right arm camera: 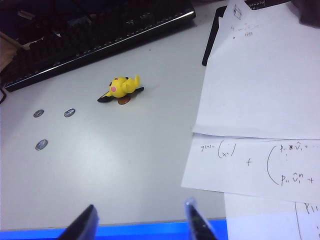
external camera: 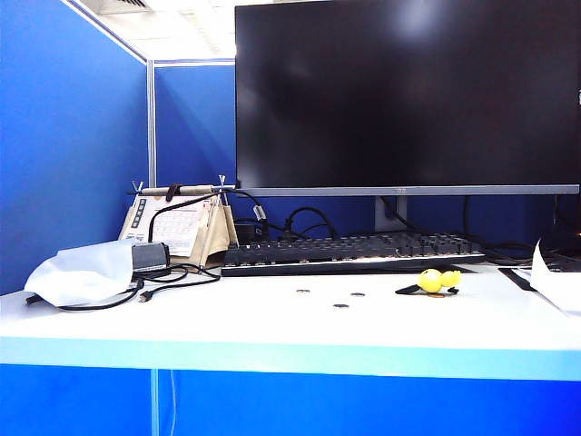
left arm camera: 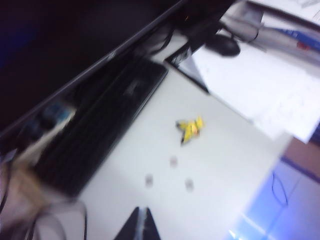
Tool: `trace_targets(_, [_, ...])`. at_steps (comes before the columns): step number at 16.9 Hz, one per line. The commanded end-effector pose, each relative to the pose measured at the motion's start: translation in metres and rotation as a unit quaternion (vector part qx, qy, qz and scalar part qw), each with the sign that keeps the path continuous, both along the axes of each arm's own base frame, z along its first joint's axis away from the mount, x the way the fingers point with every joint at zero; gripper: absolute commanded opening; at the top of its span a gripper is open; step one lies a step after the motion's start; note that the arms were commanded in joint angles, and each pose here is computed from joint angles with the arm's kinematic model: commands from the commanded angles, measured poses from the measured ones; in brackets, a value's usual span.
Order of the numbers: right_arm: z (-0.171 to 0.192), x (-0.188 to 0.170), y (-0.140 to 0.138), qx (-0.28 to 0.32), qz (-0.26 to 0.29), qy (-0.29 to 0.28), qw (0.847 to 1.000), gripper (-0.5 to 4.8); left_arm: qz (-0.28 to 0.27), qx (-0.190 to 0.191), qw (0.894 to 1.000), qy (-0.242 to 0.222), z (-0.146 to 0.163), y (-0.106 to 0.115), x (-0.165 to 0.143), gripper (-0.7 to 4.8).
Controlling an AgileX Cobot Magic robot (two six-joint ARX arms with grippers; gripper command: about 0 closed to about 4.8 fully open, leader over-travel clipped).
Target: Pick up the doll and place it on the similarly colored coin.
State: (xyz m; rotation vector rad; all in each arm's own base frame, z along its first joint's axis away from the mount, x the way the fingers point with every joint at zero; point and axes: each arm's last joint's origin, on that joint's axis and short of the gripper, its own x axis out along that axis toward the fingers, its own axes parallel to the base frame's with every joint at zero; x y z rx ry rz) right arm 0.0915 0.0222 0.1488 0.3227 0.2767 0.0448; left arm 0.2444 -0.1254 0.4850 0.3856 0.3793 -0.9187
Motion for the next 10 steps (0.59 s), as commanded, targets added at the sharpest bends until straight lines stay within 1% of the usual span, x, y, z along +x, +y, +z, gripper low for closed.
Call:
trace_targets(1, [-0.001, 0.000, 0.000, -0.003, -0.003, 0.005, 1.000, 2.32, 0.028, 0.009, 1.000, 0.009, 0.013, 0.028, -0.057, -0.06])
trace_targets(3, [0.000, 0.000, 0.000, 0.000, -0.002, -0.002, 1.000, 2.32, 0.064, -0.008, 0.998, 0.002, 0.012, 0.047, -0.095, -0.06])
trace_targets(4, [0.000, 0.000, 0.000, 0.000, -0.002, -0.002, 1.000, 2.32, 0.115, -0.018, 0.993, -0.011, 0.004, 0.062, -0.123, -0.06])
trace_targets(5, [-0.001, 0.000, 0.000, -0.001, -0.002, 0.000, 1.000, 2.32, 0.148, -0.041, 0.988, -0.028, -0.007, 0.073, -0.141, -0.06])
trace_targets(6, [-0.001, 0.000, 0.000, -0.001, -0.002, 0.001, 1.000, 2.32, 0.166, -0.064, 0.983, -0.040, -0.015, 0.078, -0.151, -0.06])
trace_targets(7, [-0.001, 0.000, 0.000, -0.001, -0.002, 0.001, 1.000, 2.32, 0.195, -0.106, 0.973, -0.061, -0.038, 0.086, -0.166, -0.06])
trace_targets(8, [-0.001, 0.000, 0.000, -0.001, -0.002, 0.001, 1.000, 2.32, 0.216, -0.125, 0.965, -0.079, -0.057, 0.092, -0.176, -0.06])
trace_targets(9, [0.000, 0.000, 0.000, -0.001, -0.002, -0.001, 1.000, 2.32, 0.259, -0.152, 0.948, -0.104, -0.103, 0.100, -0.188, -0.06])
trace_targets(10, [0.000, 0.000, 0.000, 0.000, -0.002, -0.002, 1.000, 2.32, 0.284, -0.179, 0.937, -0.099, -0.136, 0.104, -0.194, -0.06])
